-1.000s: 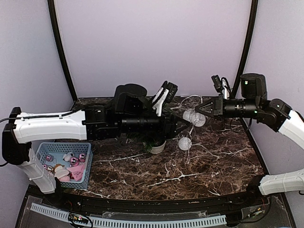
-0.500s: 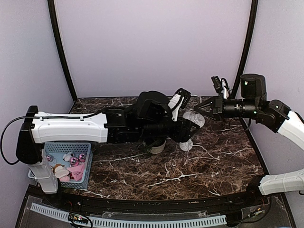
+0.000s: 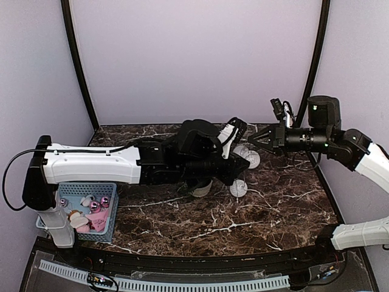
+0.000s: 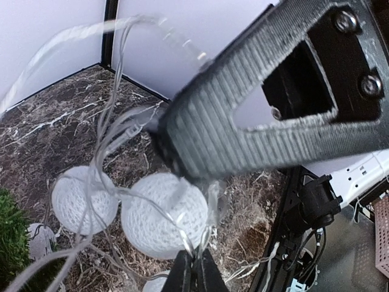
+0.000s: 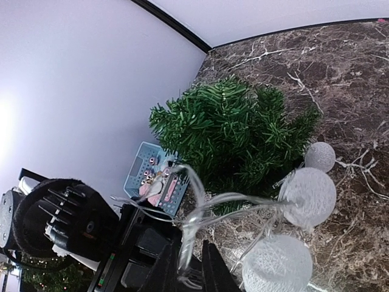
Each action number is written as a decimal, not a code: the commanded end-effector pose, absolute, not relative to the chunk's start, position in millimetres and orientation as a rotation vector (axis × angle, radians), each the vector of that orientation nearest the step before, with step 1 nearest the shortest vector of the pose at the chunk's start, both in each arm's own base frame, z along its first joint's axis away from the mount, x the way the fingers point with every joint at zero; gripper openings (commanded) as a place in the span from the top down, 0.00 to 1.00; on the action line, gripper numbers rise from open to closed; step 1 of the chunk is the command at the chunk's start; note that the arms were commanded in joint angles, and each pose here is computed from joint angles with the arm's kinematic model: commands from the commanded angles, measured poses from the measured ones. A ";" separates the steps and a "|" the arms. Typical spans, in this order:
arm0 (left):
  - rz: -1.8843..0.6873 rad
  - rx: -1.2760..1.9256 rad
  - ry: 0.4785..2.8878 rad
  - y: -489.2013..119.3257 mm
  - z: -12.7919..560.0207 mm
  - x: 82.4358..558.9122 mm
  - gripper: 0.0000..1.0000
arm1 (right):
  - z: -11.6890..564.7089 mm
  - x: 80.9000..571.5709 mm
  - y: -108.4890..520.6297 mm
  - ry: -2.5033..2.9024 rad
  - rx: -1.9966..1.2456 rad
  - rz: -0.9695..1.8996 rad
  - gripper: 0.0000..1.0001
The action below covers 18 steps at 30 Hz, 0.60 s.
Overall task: Decorate the small christmas tree
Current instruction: Wrap the side of the string light in the gap of the branches.
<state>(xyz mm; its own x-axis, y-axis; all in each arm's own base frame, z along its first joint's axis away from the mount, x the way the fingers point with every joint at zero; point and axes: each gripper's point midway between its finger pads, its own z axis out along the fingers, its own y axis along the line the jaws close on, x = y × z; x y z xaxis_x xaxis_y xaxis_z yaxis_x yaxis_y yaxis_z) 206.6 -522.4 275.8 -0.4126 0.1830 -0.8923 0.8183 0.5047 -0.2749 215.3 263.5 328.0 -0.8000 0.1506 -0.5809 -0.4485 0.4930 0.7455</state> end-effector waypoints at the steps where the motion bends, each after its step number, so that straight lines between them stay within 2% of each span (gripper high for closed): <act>1: -1.075 0.932 1.813 -506.3 312.6 173.2 1.00 | 334.0 218.9 251.6 2.086 -0.236 1.228 0.71; 5: -1.204 1.101 1.798 -494.5 321.5 136.3 1.00 | 338.0 219.9 238.9 2.040 -0.217 1.164 0.38; 7: -1.233 1.153 1.800 -486.3 322.3 124.6 1.00 | 334.2 221.1 232.8 2.037 -0.199 1.128 0.29; 12: -1.199 1.211 1.862 -460.5 315.4 113.0 1.00 | 302.9 226.3 219.1 2.061 -0.172 1.012 0.19; 18: -1.168 1.217 1.926 -432.6 306.5 106.8 1.00 | 268.0 203.2 241.1 1.951 -0.374 1.180 0.16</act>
<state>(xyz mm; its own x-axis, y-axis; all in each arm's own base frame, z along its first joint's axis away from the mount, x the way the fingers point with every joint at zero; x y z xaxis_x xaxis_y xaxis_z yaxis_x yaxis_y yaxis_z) 118.1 -456.6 320.1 -0.4079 0.3404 -0.8472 0.9116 0.2041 -0.3569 213.2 227.5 268.8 -0.6967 0.1620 -0.6989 -0.4771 0.6229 0.6200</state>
